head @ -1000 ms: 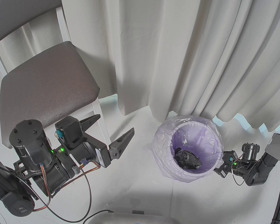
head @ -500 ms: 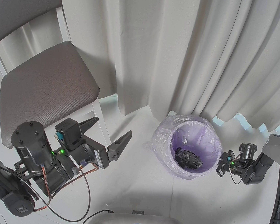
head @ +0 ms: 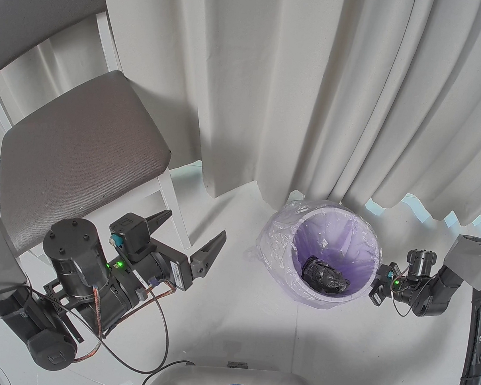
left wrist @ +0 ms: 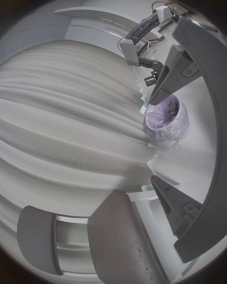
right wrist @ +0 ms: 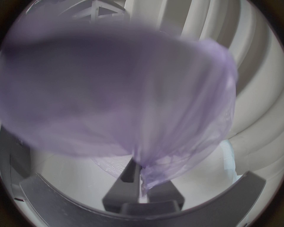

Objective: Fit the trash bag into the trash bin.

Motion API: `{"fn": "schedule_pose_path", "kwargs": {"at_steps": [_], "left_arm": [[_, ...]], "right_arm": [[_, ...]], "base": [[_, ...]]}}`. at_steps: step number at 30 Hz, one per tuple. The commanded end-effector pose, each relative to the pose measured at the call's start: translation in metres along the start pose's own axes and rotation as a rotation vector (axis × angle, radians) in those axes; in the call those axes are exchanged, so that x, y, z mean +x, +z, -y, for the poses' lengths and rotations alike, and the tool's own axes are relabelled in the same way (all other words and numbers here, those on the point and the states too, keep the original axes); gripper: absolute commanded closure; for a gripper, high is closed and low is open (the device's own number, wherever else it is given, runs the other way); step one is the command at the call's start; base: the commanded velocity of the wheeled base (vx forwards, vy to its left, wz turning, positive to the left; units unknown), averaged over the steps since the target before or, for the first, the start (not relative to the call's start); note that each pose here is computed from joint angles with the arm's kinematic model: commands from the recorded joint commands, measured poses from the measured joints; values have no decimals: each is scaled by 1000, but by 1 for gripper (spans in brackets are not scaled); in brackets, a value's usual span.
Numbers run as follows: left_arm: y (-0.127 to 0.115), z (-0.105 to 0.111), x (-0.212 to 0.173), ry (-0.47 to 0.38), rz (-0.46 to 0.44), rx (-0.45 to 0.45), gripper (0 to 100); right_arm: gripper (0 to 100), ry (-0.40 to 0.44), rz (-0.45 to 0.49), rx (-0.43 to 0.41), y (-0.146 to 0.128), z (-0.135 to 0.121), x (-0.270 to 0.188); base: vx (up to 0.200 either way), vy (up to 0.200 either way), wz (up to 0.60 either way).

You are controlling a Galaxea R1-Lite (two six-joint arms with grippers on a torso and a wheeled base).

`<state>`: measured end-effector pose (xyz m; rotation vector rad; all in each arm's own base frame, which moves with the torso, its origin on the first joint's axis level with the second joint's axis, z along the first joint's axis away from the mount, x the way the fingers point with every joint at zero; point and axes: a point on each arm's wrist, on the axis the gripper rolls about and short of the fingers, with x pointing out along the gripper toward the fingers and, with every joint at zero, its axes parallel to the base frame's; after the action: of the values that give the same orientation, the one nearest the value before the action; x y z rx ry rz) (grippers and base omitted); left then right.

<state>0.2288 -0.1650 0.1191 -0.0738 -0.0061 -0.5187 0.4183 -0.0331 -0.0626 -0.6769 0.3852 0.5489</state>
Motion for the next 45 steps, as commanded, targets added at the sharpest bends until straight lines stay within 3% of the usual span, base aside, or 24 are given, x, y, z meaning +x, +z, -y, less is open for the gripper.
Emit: {"fn": "schedule_pose_path", "kwargs": {"at_steps": [1, 7, 22, 28, 33, 39, 43, 45], "left_arm": [[-10, -2, 2, 7, -35, 3, 0], [-17, -2, 2, 6, -55, 5, 0], [-33, -2, 4, -35, -138, 28, 0], [-39, 4, 12, -78, -209, 60, 0], [-55, 10, 32, -143, -345, 162, 0], [-75, 10, 70, -153, -433, 227, 0], [-80, 10, 79, -154, -462, 230, 0], [-93, 9, 94, -173, -519, 257, 0]], "right_arm": [[0, 3, 2, 6, -3, 0, 0], [0, 3, 38, 38, -12, 5, -12], [0, -113, 149, 23, -2, 8, -42], [0, -152, 196, 74, 24, 18, -68], [0, -189, 263, 129, 60, 27, -104], [0, -191, 364, 97, 89, 16, -134], [0, -208, 387, 81, 92, 15, -141], [0, -220, 384, 82, 91, 14, -149]], "base": [[0, 0, 0], [0, 0, 0], [0, 0, 0], [0, 0, 0], [0, 0, 0], [0, 0, 0], [0, 0, 0], [0, 0, 0]]}}
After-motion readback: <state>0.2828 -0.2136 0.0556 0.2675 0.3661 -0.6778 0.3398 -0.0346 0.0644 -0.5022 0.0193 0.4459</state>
